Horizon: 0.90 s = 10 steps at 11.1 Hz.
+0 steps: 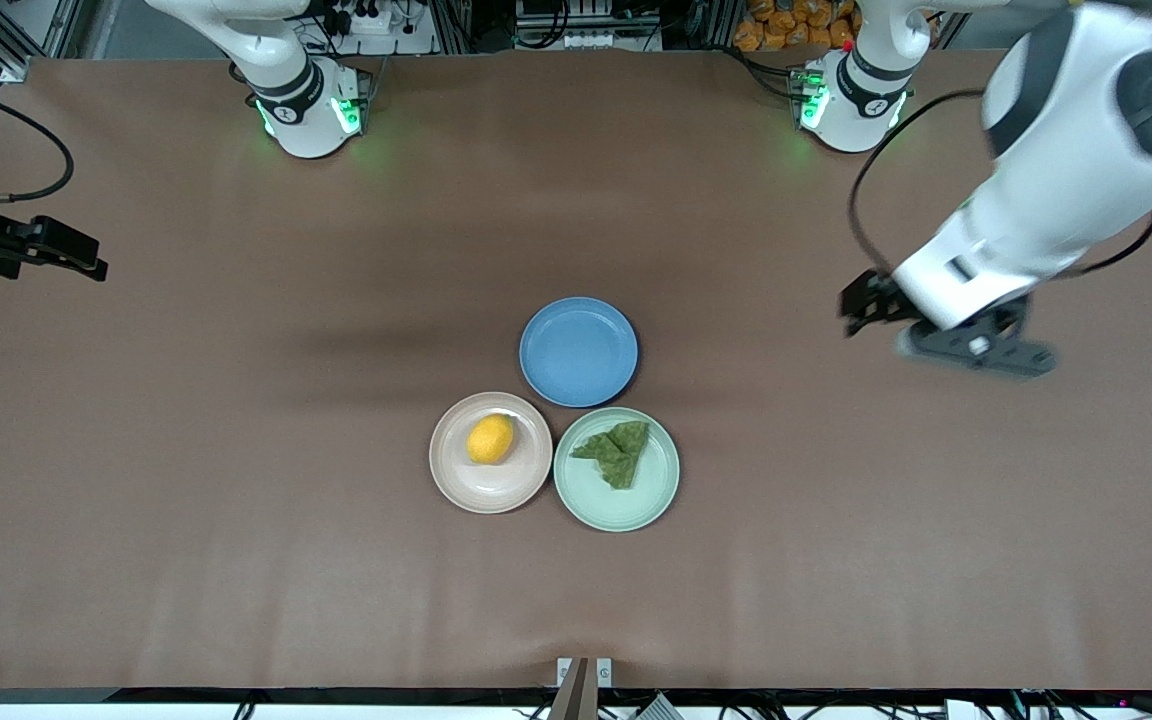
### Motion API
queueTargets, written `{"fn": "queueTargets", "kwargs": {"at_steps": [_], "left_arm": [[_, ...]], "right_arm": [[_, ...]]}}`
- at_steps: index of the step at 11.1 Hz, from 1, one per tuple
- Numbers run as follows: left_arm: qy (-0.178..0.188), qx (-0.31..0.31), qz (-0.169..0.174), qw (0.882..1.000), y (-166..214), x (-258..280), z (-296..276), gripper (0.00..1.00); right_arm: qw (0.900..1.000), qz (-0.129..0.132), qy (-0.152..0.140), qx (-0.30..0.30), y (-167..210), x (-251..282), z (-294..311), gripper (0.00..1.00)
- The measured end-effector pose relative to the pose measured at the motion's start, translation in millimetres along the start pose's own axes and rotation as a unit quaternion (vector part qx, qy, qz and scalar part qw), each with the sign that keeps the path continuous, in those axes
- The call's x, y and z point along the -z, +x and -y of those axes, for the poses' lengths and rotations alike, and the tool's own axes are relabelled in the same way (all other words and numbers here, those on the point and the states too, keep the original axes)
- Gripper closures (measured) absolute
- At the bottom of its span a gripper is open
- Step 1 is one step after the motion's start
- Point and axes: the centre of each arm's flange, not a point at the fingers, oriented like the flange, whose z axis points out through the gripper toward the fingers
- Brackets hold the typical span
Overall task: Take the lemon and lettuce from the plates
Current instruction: 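Reach the left gripper to the lettuce while the right gripper approaches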
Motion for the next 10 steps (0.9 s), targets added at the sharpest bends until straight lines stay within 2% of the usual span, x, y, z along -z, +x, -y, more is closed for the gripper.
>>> {"fn": "queueTargets", "kwargs": {"at_steps": [3,7,10], "left_arm": [[-0.024,-0.025,-0.036,0.999,27.2,-60.3,-60.0,0.00],[-0.054,-0.018,-0.073,0.996,35.1,-158.2,-165.6,0.00],[-0.073,-0.019,-0.098,0.992,38.2,-229.7,-193.5,0.00]], "right_arm": [[1.000,-0.001,0.000,-0.019,-0.6,-0.2,29.7,0.00],[0.998,0.004,0.007,-0.062,1.8,-10.7,84.0,0.00],[0.994,0.000,0.019,-0.109,18.6,-36.4,126.6,0.00]]}}
